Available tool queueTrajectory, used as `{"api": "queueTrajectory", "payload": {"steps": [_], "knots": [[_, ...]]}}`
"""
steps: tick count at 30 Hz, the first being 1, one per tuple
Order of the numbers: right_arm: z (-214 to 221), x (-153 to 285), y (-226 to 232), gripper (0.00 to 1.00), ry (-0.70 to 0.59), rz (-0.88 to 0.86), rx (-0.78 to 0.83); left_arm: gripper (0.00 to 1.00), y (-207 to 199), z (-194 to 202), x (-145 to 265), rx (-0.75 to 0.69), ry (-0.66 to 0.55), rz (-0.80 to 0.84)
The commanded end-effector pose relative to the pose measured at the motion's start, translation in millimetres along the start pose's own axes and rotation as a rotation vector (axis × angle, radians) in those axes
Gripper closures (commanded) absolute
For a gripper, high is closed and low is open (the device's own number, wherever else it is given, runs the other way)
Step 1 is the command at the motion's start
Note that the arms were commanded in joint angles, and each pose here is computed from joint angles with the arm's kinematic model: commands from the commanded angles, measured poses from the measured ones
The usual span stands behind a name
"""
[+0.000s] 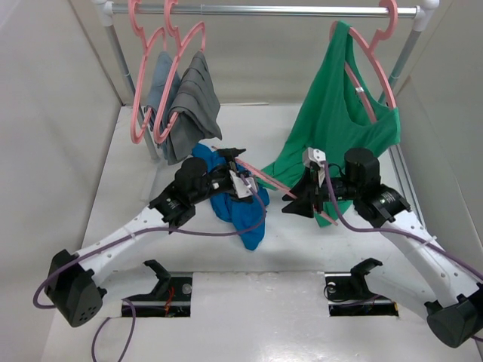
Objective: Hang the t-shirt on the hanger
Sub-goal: Place tshirt on hanger
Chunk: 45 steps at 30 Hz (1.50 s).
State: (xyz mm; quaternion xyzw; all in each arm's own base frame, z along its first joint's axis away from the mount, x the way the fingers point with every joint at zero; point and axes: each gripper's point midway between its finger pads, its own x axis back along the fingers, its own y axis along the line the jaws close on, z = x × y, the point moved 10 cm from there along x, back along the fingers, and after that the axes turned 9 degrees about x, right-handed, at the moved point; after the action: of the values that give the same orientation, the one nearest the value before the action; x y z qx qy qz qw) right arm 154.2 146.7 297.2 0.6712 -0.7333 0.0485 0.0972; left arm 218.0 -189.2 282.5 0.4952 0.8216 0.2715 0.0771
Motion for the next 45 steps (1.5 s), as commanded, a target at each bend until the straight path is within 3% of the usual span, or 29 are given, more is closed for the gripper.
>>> {"api": "queueTrajectory", "payload": {"steps": [1, 3, 6, 7, 8, 10, 15, 16, 17, 18, 20, 22, 23, 25, 31, 34, 41, 45], "knots": [[-6, -3, 5, 1.00, -0.040, -0.074, 0.079, 0.00, 13, -9, -9, -0.074, -0.062, -0.053], [-5, -7, 6, 1.00, -0.034, -0.096, 0.074, 0.05, 14, -4, -17, -0.098, -0.054, -0.049], [-5, -8, 8, 1.00, -0.034, -0.106, 0.085, 0.31, 10, -2, -22, -0.126, -0.058, 0.012], [-5, -8, 7, 1.00, -0.031, -0.094, 0.085, 0.43, 9, -2, -22, -0.138, -0.048, 0.039], [-5, -8, 7, 1.00, -0.031, -0.094, 0.085, 0.72, 7, 0, -21, -0.143, -0.041, 0.063], [-5, -8, 4, 1.00, -0.023, -0.065, 0.085, 0.98, 2, -2, -20, -0.153, -0.043, 0.089], [-7, -4, -8, 1.00, 0.058, 0.157, 0.085, 1.00, 2, -6, -11, -0.178, -0.020, 0.121], [-7, -4, -15, 0.95, 0.095, 0.241, 0.093, 1.00, 2, -8, -11, -0.192, -0.022, 0.135], [-12, -7, -12, 0.85, 0.107, 0.255, 0.121, 1.00, -3, -3, -10, -0.188, 0.000, 0.176], [-22, -8, -12, 0.69, 0.115, 0.276, 0.149, 1.00, -2, -6, -9, -0.198, 0.000, 0.191], [-36, -11, -13, 0.55, 0.129, 0.336, 0.236, 1.00, -5, -8, -8, -0.204, -0.009, 0.238], [-51, -18, -2, 0.30, 0.113, 0.323, 0.321, 1.00, -7, -8, -6, -0.197, 0.000, 0.274], [-53, -19, -3, 0.23, 0.123, 0.363, 0.347, 1.00, -7, -10, -6, -0.196, -0.007, 0.281], [-57, -25, 2, 0.20, 0.133, 0.360, 0.395, 1.00, -9, -9, -6, -0.190, -0.006, 0.296], [-54, -35, -2, 0.21, 0.179, 0.386, 0.454, 1.00, -10, -8, -1, -0.171, 0.009, 0.324], [-51, -40, -9, 0.29, 0.206, 0.401, 0.479, 1.00, -9, -11, 0, -0.179, 0.000, 0.332], [-65, -50, -16, 0.64, 0.170, 0.390, 0.516, 1.00, -11, -11, 3, -0.173, 0.007, 0.337], [-58, -59, -17, 0.58, 0.175, 0.337, 0.517, 1.00, -10, -13, 2, -0.157, -0.002, 0.326]]}}
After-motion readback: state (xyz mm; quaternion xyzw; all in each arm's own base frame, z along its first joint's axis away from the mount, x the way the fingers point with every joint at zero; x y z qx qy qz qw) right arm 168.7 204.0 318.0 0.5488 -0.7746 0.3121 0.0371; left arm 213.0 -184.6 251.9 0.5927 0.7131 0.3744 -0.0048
